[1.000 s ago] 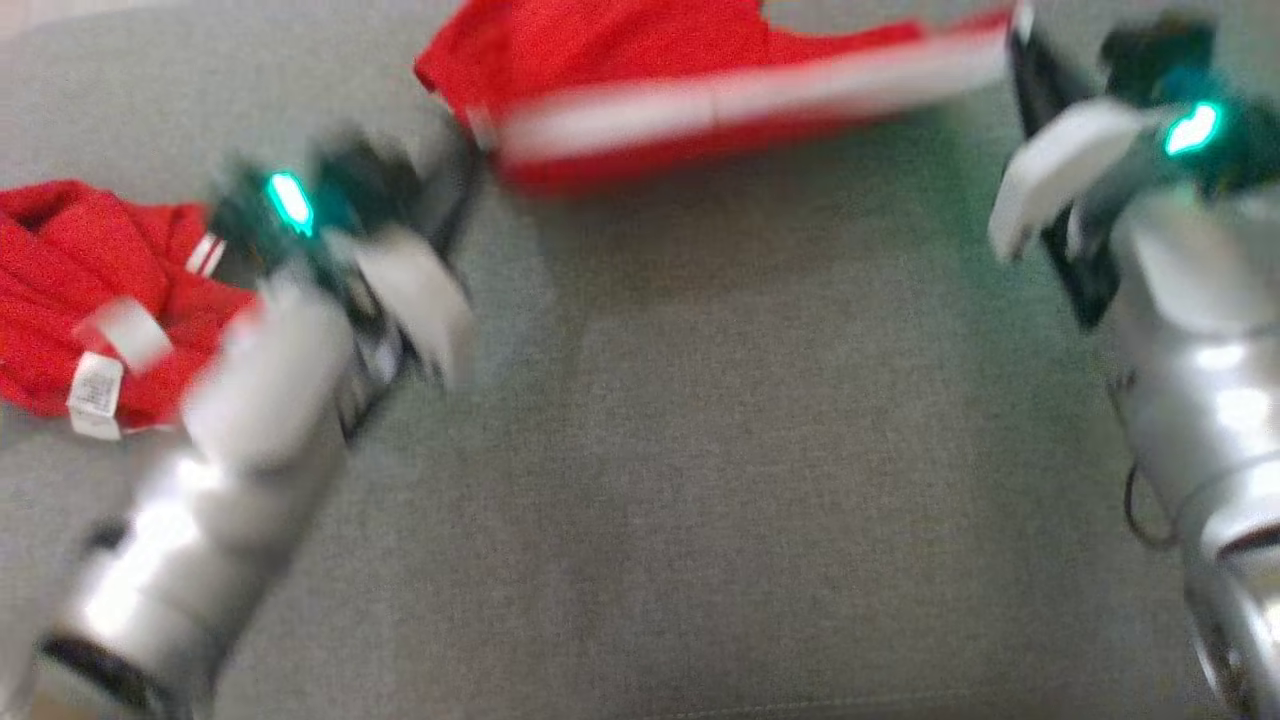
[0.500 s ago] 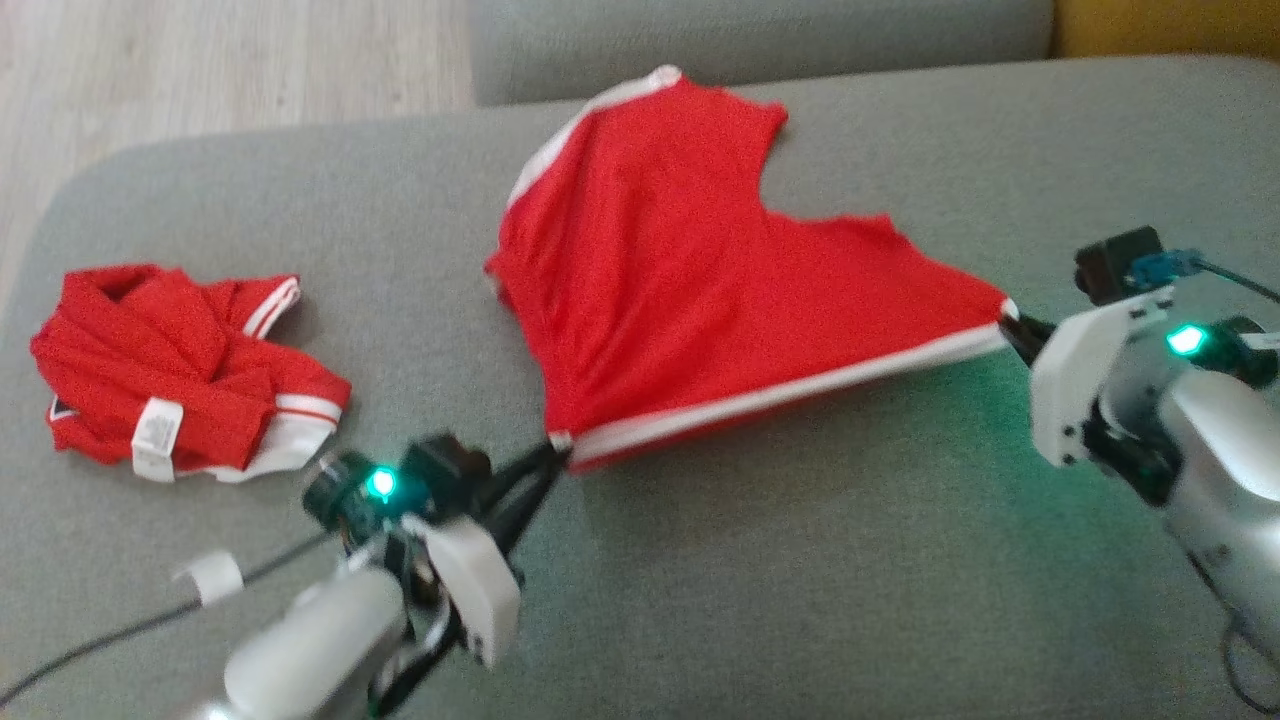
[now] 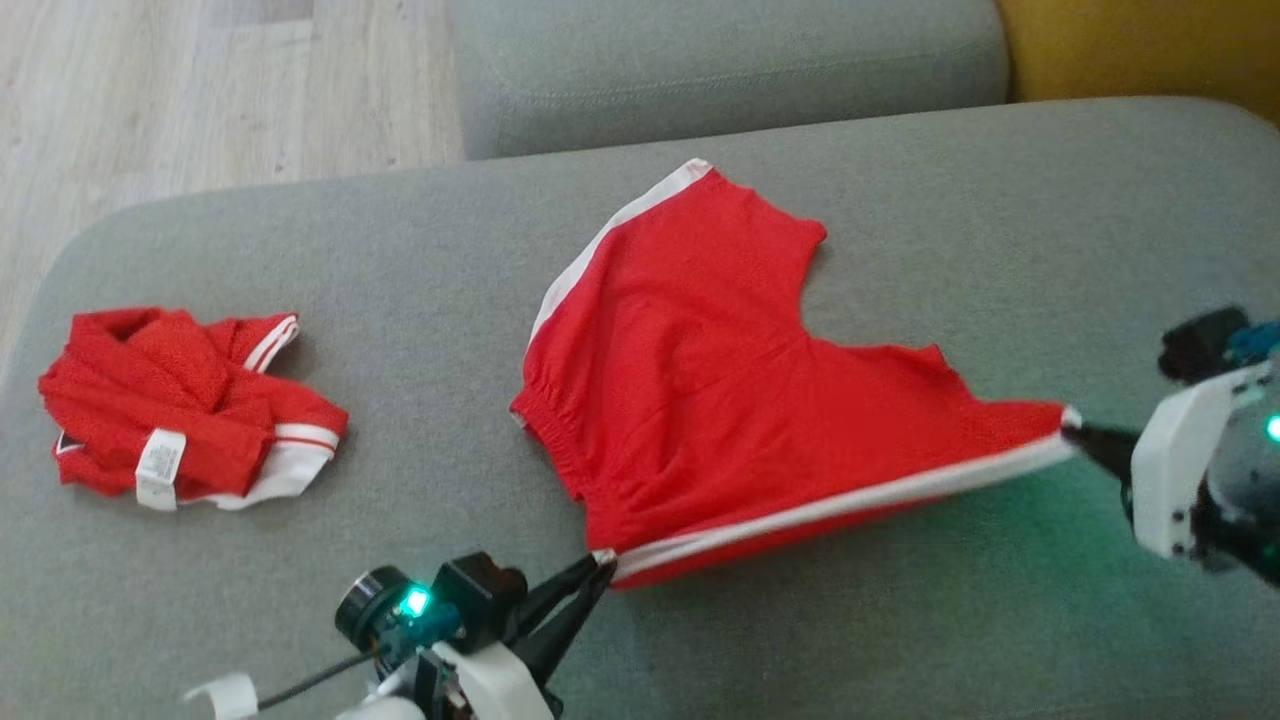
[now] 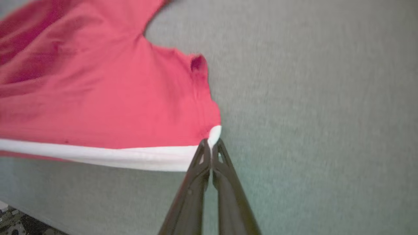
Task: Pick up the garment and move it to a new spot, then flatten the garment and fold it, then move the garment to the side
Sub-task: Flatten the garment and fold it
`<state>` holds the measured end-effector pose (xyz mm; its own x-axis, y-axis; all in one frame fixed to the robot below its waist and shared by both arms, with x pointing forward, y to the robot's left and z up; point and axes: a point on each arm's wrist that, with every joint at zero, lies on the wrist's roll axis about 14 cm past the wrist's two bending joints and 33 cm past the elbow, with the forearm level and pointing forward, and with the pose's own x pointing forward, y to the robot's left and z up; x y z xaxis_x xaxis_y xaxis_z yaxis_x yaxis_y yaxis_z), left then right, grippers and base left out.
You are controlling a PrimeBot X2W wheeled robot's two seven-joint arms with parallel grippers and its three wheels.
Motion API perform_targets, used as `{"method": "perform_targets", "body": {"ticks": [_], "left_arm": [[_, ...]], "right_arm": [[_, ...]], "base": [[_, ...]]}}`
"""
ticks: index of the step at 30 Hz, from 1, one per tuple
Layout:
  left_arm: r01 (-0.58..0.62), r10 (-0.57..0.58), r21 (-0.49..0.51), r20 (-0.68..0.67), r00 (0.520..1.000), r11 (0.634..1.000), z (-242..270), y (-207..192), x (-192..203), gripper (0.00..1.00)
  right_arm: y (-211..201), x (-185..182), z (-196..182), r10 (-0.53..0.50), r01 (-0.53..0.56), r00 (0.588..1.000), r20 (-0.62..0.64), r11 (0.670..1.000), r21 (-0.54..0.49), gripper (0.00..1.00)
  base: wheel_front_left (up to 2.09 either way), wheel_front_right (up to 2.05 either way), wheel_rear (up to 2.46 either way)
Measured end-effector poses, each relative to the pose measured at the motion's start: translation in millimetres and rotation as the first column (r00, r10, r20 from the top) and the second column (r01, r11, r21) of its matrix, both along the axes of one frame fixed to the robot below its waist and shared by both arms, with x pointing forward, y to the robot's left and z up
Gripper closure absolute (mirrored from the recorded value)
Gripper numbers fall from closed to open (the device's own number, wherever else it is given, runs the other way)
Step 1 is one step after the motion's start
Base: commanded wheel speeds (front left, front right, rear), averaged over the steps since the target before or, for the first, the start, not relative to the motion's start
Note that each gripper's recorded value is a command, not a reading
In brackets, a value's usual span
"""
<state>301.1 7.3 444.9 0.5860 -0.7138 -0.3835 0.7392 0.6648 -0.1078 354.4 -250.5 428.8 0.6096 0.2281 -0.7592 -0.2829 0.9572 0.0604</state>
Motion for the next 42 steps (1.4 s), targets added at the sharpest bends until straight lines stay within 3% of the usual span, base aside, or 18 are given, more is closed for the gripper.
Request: {"method": "perform_targets", "body": {"ticks": [6,11,17,26,33,40,41,42], "left_arm": [[-0.049,0.049,-0.017,0.027,0.998,0.999,9,6,23,1.0],[-0.13,0.133,-0.03,0.102,0.986,0.991,28,23,76,1.0],[-0.189,0.189,-0.01,0.088,0.978,0.982,15,40,114,1.0],[-0.272,0.272,-0.002,0.068,0.96,0.962,-4,62,162,1.0],[-0.311,0.31,0.022,0.029,0.95,0.95,-26,75,173,1.0],[-0.319,0.318,0.037,0.015,0.948,0.947,-39,77,176,1.0],[-0.32,0.32,0.039,0.009,0.947,0.947,-41,77,176,1.0],[-0.324,0.324,0.04,0.008,0.946,0.945,-43,78,176,0.96]], "right_arm": [[8,42,27,0.028,-0.026,0.987,0.158,1.0,-0.017,1.0],[31,102,55,0.075,-0.066,0.944,0.323,0.997,-0.04,1.0],[67,172,68,0.128,-0.105,0.891,0.435,0.991,-0.077,1.0],[115,247,37,0.213,-0.167,0.879,0.426,0.975,-0.144,1.0],[146,270,0,0.257,-0.213,0.883,0.392,0.965,-0.152,1.0],[155,285,-13,0.255,-0.211,0.881,0.398,0.966,-0.152,0.99],[153,287,-13,0.244,-0.2,0.882,0.403,0.969,-0.147,0.15],[152,290,-13,0.239,-0.195,0.881,0.407,0.97,-0.148,0.0]], "base": [[0.0,0.0,0.0],[0.0,0.0,0.0],[0.0,0.0,0.0],[0.0,0.0,0.0],[0.0,0.0,0.0],[0.0,0.0,0.0],[0.0,0.0,0.0],[0.0,0.0,0.0]]}}
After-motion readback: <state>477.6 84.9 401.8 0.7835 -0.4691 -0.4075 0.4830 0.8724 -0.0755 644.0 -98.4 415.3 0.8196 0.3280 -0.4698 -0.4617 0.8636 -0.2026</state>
